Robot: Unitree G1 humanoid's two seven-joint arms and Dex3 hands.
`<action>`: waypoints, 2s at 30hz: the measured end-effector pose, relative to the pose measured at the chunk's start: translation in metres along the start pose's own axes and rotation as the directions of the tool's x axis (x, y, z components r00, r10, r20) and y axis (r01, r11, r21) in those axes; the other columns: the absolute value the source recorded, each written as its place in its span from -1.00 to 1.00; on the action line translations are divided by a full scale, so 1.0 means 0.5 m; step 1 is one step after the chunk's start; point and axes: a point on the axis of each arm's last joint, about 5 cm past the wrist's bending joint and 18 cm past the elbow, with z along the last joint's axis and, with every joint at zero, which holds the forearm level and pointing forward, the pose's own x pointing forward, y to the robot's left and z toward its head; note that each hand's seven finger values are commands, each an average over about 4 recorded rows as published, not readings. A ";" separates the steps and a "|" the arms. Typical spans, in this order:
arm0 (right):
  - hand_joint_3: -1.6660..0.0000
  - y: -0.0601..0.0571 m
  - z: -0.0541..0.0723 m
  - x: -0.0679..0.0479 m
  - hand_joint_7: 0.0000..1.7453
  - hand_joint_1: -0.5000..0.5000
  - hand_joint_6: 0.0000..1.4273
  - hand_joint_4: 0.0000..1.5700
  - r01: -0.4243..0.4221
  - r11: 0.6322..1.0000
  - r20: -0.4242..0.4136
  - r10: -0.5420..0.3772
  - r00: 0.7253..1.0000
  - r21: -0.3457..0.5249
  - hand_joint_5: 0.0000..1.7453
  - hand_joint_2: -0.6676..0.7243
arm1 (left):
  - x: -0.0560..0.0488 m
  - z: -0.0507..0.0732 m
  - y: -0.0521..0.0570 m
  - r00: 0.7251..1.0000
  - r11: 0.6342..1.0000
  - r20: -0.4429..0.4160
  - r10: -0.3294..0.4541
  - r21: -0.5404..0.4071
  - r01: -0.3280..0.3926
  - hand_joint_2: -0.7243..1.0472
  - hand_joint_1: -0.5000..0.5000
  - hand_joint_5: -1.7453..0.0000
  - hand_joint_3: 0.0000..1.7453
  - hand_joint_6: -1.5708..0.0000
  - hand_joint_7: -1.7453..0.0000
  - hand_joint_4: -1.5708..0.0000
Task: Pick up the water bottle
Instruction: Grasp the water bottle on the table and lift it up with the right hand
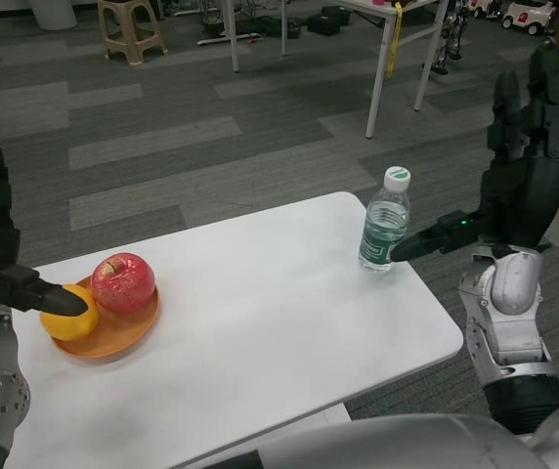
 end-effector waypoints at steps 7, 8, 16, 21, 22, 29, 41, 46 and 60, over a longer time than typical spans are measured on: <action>1.00 -0.039 -0.036 -0.024 -0.92 -0.83 -1.00 -1.00 -0.014 0.998 -0.129 0.005 0.992 -0.068 -1.00 0.91 | 0.001 -0.002 -0.004 1.000 1.000 -0.004 -0.009 -0.004 0.009 -0.72 -0.64 0.88 -0.90 1.00 1.00 1.00; 1.00 -0.043 -0.042 -0.027 -0.92 -0.83 -1.00 -1.00 -0.027 0.997 -0.152 0.015 0.988 -0.074 -1.00 0.91 | 0.001 -0.002 -0.004 1.000 1.000 -0.005 -0.010 -0.004 0.010 -0.72 -0.64 0.88 -0.90 1.00 1.00 1.00; 1.00 -0.052 -0.098 -0.041 -0.92 -0.83 -1.00 -1.00 -0.088 0.993 -0.314 0.059 0.948 -0.080 -1.00 0.91 | 0.000 -0.002 -0.003 1.000 1.000 -0.006 -0.009 -0.005 0.009 -0.77 -0.64 0.88 -0.90 1.00 1.00 1.00; 1.00 -0.041 -0.127 -0.044 -0.92 -0.83 -1.00 -1.00 -0.119 0.991 -0.378 0.088 0.922 -0.060 -1.00 0.91 | -0.001 -0.002 -0.002 1.000 1.000 -0.006 -0.004 -0.009 0.004 -0.75 -0.64 0.88 -0.90 1.00 1.00 1.00; 1.00 -0.037 -0.132 -0.045 -0.92 -0.83 -1.00 -1.00 -0.128 0.990 -0.391 0.096 0.915 -0.056 -1.00 0.91 | -0.002 -0.002 -0.002 1.000 1.000 -0.006 -0.004 -0.010 0.004 -0.72 -0.64 0.88 -0.90 1.00 1.00 1.00; 1.00 -0.017 -0.155 -0.034 -0.92 -0.83 -1.00 -1.00 -0.214 0.976 -0.438 0.182 0.881 -0.026 -1.00 0.91 | -0.004 -0.002 -0.003 1.000 1.000 -0.007 -0.007 -0.012 0.007 -0.70 -0.64 0.88 -0.90 1.00 1.00 1.00; 1.00 0.015 -0.176 -0.015 -0.92 -0.83 -1.00 -1.00 -0.359 0.933 -0.483 0.327 0.812 0.028 -1.00 0.91 | -0.011 0.003 -0.006 1.000 1.000 0.005 -0.013 -0.018 0.013 -0.75 -0.64 0.88 -0.90 1.00 1.00 1.00; 1.00 0.019 -0.178 -0.009 -0.92 -0.83 -1.00 -1.00 -0.378 0.925 -0.484 0.345 0.804 0.032 -1.00 0.91 | -0.012 0.004 -0.006 1.000 1.000 0.007 -0.014 -0.020 0.015 -0.72 -0.64 0.88 -0.93 1.00 1.00 1.00; 1.00 0.017 -0.180 -0.010 -0.92 -0.83 -1.00 -1.00 -0.378 0.925 -0.490 0.343 0.801 0.030 -1.00 0.91 | -0.023 0.005 -0.003 1.000 1.000 0.004 -0.005 -0.019 0.005 -0.80 -0.64 0.88 -0.90 1.00 1.00 1.00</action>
